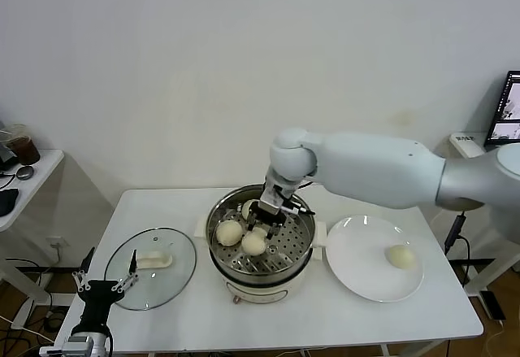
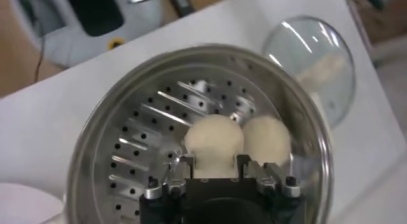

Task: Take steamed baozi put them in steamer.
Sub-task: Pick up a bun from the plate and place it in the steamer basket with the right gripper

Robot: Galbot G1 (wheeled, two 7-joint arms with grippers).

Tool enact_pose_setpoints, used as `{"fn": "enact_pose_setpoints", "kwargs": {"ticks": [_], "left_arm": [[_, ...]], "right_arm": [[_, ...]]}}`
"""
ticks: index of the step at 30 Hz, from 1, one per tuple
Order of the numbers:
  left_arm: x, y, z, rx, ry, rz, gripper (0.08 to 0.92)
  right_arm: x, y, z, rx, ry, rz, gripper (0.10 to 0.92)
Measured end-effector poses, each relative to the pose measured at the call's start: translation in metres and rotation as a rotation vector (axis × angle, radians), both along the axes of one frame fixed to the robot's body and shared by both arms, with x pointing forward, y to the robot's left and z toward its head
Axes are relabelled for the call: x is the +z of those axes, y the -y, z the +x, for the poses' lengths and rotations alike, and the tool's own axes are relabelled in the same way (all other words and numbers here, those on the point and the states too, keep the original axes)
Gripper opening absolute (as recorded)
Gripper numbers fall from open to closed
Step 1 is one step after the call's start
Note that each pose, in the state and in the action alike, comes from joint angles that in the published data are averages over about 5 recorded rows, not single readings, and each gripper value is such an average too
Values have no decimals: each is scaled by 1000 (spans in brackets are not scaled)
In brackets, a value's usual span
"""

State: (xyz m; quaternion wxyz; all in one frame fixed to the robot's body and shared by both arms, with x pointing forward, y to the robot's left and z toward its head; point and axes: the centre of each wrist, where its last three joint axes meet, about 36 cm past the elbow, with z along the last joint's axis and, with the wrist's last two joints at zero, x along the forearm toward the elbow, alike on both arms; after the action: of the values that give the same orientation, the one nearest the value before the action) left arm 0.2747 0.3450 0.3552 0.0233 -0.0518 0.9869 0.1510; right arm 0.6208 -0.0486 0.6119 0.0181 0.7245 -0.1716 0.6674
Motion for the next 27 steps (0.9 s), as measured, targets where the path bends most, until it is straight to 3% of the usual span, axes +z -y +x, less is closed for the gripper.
{"fn": "enact_pose_setpoints", "kwargs": {"ticks": [8,21,27], "left_arm": [[-2,0,0,2,-1,-2,823],[-3,0,1,3,1,-6,823],[-1,0,2,0,6,-2,823]], "right_arm": [[-9,-3,3,110,1,-55,447],[3,-1,5,151,10,-44,782],[30,24,11,61,28,-29,822]]}}
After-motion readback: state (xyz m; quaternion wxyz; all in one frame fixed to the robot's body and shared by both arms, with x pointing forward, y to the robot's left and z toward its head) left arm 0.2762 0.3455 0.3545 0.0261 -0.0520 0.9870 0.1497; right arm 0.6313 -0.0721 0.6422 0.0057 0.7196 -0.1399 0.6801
